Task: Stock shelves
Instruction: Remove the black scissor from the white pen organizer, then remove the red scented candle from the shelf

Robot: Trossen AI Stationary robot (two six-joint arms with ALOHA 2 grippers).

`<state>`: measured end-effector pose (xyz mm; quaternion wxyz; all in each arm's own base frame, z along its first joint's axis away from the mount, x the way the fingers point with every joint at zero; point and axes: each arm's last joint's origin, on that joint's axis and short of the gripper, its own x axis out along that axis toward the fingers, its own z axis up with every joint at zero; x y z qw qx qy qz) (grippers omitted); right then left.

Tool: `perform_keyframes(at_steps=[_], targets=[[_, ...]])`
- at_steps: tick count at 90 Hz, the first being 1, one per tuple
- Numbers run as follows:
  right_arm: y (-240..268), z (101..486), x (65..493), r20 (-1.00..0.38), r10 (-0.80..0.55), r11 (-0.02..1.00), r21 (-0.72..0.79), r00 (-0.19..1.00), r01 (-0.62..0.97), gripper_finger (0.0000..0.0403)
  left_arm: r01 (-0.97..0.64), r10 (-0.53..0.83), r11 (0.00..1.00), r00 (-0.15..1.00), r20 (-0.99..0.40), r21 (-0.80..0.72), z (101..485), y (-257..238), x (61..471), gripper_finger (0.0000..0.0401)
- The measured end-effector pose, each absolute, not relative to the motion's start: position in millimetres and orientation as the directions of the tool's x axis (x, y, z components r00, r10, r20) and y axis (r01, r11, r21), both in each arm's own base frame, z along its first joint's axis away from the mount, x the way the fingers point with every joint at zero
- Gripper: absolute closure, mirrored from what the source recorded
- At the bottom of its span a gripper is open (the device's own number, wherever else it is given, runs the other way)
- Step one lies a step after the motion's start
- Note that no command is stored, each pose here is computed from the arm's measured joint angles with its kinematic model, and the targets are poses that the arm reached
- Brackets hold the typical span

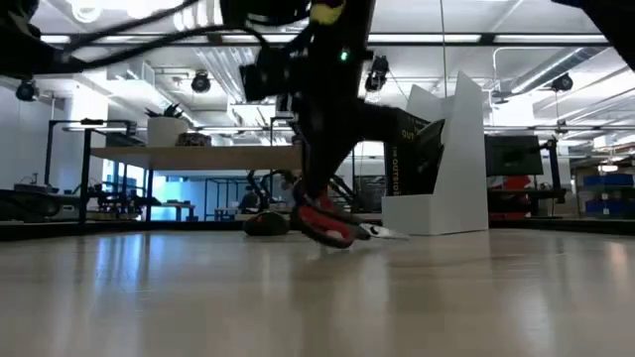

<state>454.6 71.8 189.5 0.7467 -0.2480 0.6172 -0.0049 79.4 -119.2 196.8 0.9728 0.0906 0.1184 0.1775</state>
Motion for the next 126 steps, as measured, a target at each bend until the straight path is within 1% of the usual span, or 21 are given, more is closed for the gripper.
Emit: perform_keyframes(at_steps=[11,23,34,43,51,58,67,78,89,106,113,126], targets=[[60,178,459,-0.911,-0.314,0.869,-0.39,0.268,-0.305,0.0389,-0.347,0.403,0.899,0.893,-0.198,0.266,201,-113,84,0.0339],[50,168,458,-0.911,-0.32,0.865,-0.393,0.259,-0.313,0.0389,-0.363,0.424,0.888,0.884,-0.198,0.283,202,-109,86,0.034],[46,157,453,-0.92,-0.327,0.843,-0.388,0.218,-0.372,0.0389,-0.363,0.429,0.883,0.881,-0.198,0.297,203,-108,86,0.0339],[46,146,450,-0.921,-0.327,0.826,-0.388,0.213,-0.41,0.0389,-0.365,0.429,0.884,0.882,-0.196,0.292,203,-108,86,0.034],[46,144,448,-0.921,-0.328,0.825,-0.387,0.209,-0.412,0.0388,-0.364,0.428,0.885,0.881,-0.199,0.29,203,-108,87,0.0338],[46,144,448,-0.922,-0.328,0.826,-0.386,0.208,-0.411,0.038,-0.363,0.422,0.893,0.881,-0.215,0.266,202,-110,87,0.0333],[49,147,450,-0.92,-0.325,0.828,-0.388,0.217,-0.404,0.0355,-0.349,0.405,0.907,0.877,-0.259,0.237,202,-112,88,0.0326],[55,154,453,-0.917,-0.32,0.829,-0.394,0.24,-0.398,0.0316,-0.349,0.395,0.915,0.879,-0.268,0.204,201,-115,89,0.0309],[58,164,453,-0.92,-0.321,0.836,-0.386,0.223,-0.39,0.0281,-0.355,0.4,0.912,0.877,-0.266,0.203,202,-114,90,0.0282],[60,195,455,-0.919,-0.329,0.835,-0.39,0.217,-0.388,0.0243,-0.437,0.473,0.879,0.85,-0.234,0.189,209,-99,94,0.0231],[61,209,459,-0.911,-0.322,0.837,-0.401,0.258,-0.371,0.0234,-0.486,0.513,0.858,0.825,-0.236,0.167,214,-88,95,0.0213],[56,244,471,-0.872,-0.308,0.836,-0.439,0.38,-0.33,0.0224,-0.529,0.551,0.834,0.788,-0.276,0.156,222,-69,94,0.019]])
